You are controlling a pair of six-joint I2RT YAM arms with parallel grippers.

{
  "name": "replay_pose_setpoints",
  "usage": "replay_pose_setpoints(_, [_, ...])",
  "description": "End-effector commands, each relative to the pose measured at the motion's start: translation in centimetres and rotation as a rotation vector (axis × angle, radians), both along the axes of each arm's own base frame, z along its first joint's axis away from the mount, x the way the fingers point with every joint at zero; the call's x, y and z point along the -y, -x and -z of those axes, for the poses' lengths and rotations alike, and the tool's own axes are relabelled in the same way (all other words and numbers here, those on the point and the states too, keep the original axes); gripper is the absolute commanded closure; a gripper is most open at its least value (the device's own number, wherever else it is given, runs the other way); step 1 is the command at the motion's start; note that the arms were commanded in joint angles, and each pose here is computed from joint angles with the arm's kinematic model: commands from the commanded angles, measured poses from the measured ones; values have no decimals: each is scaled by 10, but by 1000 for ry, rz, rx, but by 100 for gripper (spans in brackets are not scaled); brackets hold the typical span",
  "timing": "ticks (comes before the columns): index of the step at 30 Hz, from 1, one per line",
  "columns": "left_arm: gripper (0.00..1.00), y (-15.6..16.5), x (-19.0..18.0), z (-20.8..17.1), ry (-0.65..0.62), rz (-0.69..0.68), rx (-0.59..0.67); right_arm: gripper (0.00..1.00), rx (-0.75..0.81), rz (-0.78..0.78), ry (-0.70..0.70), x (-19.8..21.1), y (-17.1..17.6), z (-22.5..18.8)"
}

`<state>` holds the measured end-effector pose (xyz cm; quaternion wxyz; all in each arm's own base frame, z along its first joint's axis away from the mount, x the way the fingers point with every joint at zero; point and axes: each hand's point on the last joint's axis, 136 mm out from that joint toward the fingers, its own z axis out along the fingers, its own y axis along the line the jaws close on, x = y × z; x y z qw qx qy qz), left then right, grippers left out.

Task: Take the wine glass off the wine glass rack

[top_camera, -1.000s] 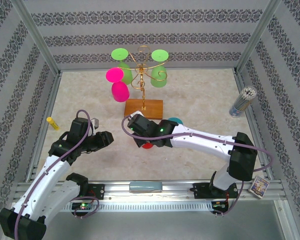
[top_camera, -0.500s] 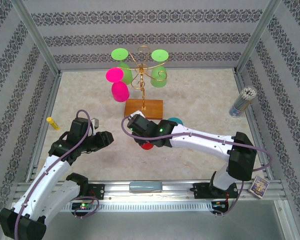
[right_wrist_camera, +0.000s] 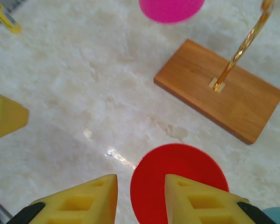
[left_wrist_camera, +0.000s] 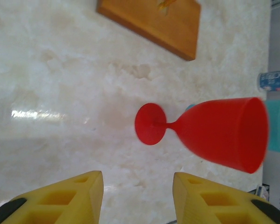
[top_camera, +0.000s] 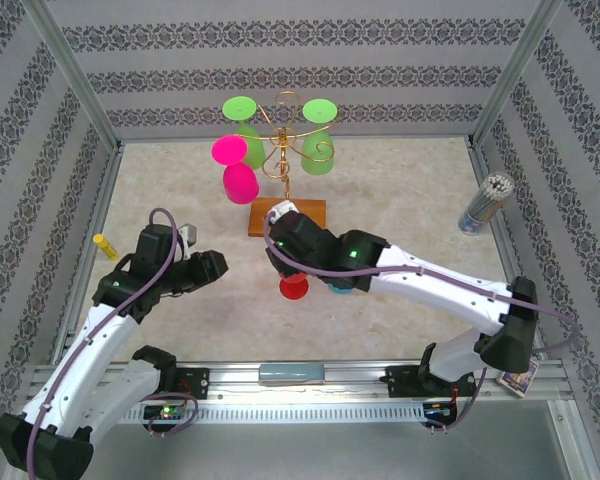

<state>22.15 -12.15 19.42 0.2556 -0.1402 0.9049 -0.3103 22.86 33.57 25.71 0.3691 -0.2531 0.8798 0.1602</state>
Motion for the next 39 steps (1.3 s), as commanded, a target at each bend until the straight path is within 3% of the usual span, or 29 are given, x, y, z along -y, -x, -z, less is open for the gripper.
replay_pose_setpoints(1, [56,-5,-5,-28,-17,-9,54,69,17,-16,-90,6,6,-39])
replay_pose_setpoints(12, [53,-26,4,-108,3,27,187,66,50,20,-406,59,-8,-144])
replay_pose_setpoints(22, [51,-54,11,-170,-50,85,312,67,-52,127,-729,119,-85,-184])
replay_pose_setpoints(30, [49,-79,18,-208,-74,110,377,59,-17,216,-732,145,-149,-187])
replay_pose_setpoints(39, [48,-115,29,-221,-67,126,420,58,-25,270,-719,155,-223,-168])
